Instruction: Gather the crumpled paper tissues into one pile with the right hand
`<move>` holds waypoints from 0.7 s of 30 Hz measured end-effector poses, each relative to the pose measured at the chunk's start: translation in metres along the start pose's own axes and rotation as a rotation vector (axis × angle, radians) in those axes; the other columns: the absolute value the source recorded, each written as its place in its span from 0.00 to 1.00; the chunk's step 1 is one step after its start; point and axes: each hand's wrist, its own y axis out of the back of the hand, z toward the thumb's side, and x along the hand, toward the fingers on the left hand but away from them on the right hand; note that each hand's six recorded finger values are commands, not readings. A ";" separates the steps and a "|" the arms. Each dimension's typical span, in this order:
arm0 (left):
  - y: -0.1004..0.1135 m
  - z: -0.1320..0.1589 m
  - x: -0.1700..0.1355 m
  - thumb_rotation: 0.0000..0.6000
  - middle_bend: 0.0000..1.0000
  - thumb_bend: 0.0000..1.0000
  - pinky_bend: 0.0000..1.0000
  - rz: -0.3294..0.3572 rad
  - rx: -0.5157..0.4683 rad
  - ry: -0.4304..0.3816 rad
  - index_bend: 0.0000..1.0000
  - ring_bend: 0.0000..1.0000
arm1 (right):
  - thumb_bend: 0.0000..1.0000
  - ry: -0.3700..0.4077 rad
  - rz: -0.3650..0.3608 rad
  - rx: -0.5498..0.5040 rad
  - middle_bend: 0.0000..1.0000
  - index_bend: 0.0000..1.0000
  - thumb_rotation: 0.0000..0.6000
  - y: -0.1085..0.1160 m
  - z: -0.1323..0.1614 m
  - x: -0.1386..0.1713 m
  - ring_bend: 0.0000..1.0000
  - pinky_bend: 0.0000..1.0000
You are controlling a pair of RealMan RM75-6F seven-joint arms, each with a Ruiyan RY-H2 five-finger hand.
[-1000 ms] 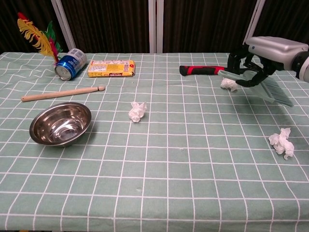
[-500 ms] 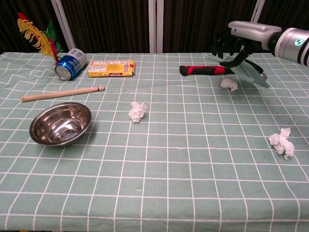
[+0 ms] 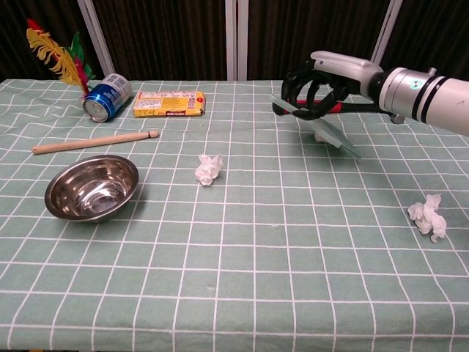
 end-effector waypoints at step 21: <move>-0.002 -0.002 -0.004 1.00 0.10 0.00 0.06 0.006 -0.016 -0.003 0.16 0.04 | 0.63 0.248 0.054 -0.323 0.60 0.56 1.00 -0.082 0.114 -0.036 0.30 0.42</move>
